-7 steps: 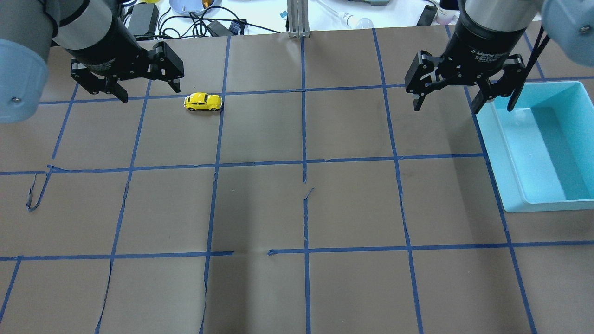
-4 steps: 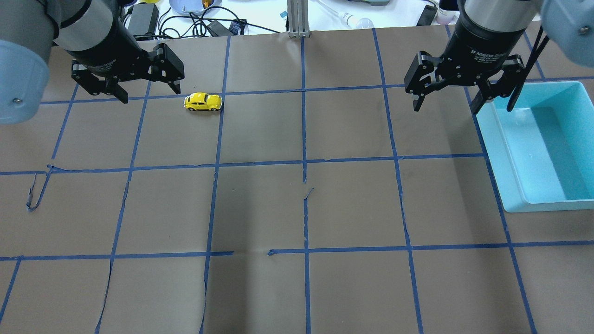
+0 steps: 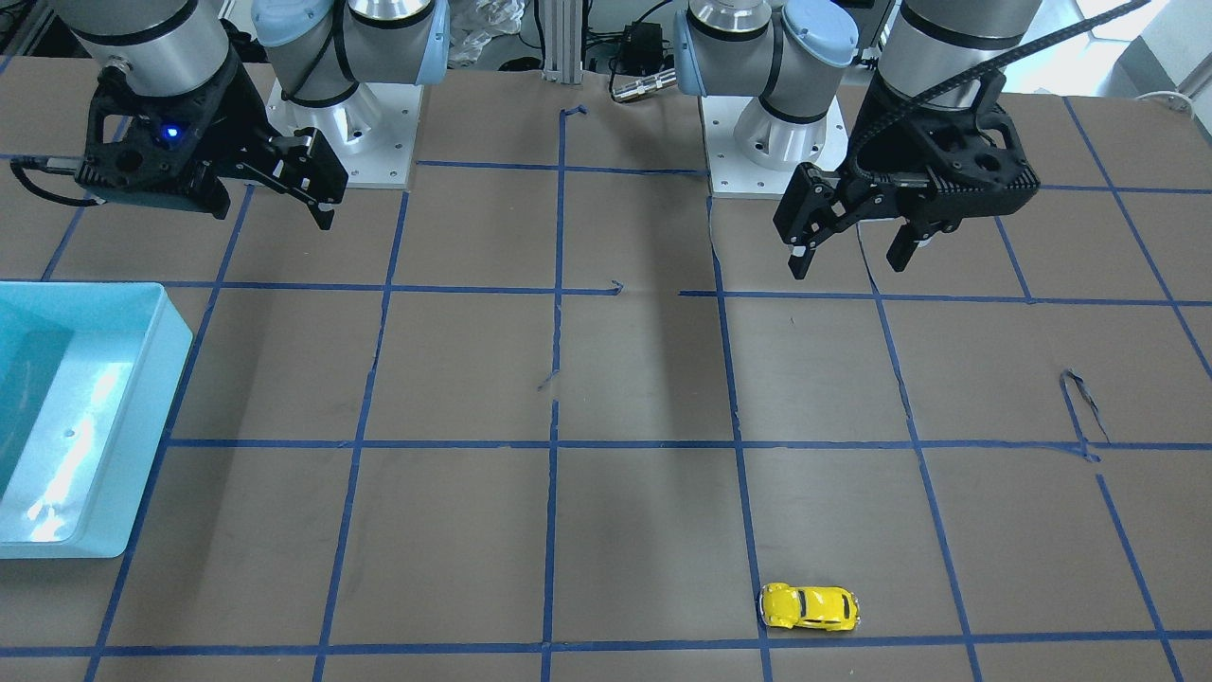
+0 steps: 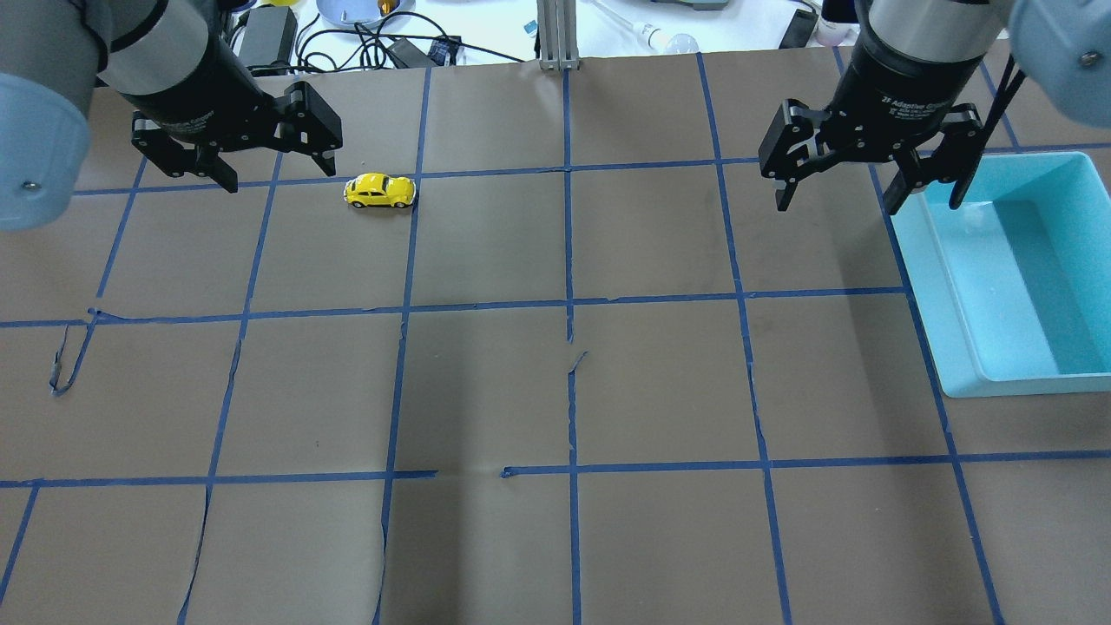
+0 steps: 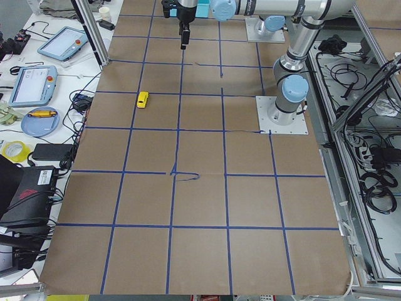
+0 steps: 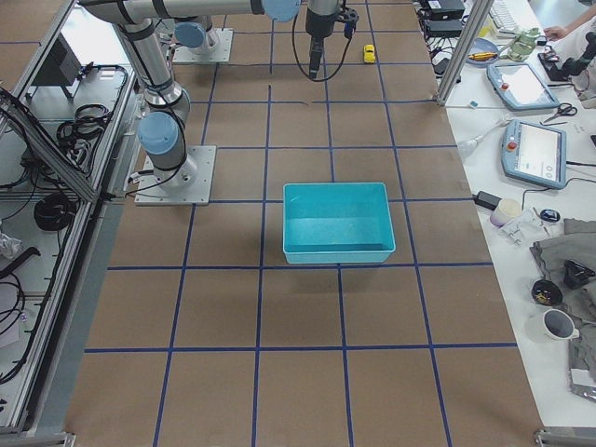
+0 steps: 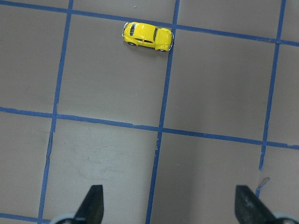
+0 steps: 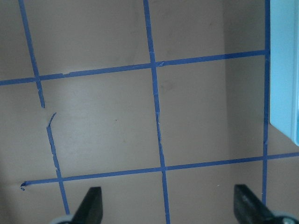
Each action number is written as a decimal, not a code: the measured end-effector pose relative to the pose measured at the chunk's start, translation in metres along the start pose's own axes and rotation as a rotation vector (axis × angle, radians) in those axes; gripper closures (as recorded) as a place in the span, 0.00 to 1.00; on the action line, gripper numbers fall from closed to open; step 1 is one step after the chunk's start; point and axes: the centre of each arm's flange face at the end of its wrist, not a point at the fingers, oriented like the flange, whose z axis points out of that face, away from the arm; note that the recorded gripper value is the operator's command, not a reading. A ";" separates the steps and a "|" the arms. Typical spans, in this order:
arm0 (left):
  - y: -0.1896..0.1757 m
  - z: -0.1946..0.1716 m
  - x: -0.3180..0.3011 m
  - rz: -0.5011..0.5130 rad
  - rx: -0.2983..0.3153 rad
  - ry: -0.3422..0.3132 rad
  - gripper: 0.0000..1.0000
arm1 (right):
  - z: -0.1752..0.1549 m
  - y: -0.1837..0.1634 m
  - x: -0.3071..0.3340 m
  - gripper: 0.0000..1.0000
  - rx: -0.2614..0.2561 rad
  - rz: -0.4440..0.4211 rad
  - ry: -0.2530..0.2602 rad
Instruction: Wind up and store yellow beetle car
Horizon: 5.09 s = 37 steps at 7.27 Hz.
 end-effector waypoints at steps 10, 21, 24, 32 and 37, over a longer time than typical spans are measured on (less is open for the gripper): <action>-0.042 0.065 0.001 0.351 -0.060 0.000 0.00 | 0.002 -0.001 0.000 0.00 -0.008 -0.003 0.001; -0.214 0.305 -0.035 1.356 -0.124 0.080 0.00 | 0.014 -0.003 0.000 0.00 -0.028 -0.004 0.001; -0.203 0.339 -0.034 1.659 -0.131 0.121 0.00 | 0.014 -0.003 -0.001 0.00 -0.029 -0.003 -0.001; -0.197 0.352 -0.024 1.783 -0.116 0.120 0.45 | 0.016 -0.003 0.000 0.00 -0.036 -0.006 0.006; -0.197 0.345 -0.021 1.788 -0.106 0.109 0.45 | 0.015 -0.004 0.000 0.00 -0.031 -0.006 0.005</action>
